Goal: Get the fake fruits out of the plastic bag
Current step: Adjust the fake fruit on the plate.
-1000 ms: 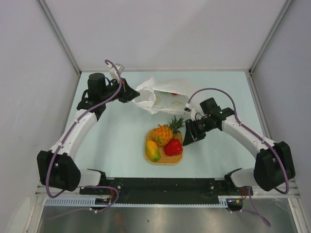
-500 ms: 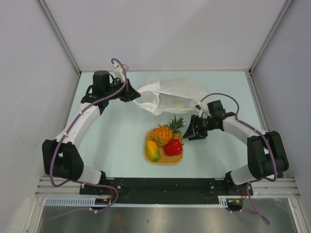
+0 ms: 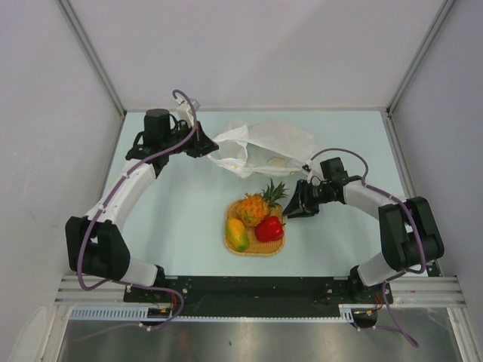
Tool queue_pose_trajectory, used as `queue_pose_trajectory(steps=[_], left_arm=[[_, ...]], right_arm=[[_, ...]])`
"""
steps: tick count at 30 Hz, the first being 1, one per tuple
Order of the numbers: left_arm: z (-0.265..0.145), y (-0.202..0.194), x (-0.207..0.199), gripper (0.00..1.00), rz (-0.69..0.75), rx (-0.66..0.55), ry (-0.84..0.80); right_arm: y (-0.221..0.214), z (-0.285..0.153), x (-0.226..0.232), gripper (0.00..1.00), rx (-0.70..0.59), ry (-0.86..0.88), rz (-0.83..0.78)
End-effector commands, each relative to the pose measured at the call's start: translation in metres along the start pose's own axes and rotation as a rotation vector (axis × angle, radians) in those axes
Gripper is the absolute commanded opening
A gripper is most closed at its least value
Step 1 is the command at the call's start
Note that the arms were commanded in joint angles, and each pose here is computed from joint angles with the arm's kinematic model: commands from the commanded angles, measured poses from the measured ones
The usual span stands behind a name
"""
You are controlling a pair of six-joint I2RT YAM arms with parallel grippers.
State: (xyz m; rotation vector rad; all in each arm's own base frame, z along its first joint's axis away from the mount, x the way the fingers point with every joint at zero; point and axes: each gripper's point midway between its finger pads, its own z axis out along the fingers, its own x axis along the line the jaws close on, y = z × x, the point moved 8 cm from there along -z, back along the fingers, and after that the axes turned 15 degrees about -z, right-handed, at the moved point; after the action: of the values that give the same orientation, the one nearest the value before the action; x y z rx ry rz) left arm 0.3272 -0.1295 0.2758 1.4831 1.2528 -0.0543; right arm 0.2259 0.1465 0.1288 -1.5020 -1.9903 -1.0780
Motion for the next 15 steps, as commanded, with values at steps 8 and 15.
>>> queue_pose_trajectory(steps=[8, 15], left_arm=[[-0.001, 0.014, -0.008, 0.00, 0.036, -0.035, -0.041], [-0.001, 0.011, -0.006, 0.00, 0.029, -0.033, -0.033]], right_arm=[[-0.016, 0.003, 0.005, 0.35, 0.074, 0.025, 0.013], [-0.018, 0.006, 0.007, 0.31, 0.086, 0.041, 0.000]])
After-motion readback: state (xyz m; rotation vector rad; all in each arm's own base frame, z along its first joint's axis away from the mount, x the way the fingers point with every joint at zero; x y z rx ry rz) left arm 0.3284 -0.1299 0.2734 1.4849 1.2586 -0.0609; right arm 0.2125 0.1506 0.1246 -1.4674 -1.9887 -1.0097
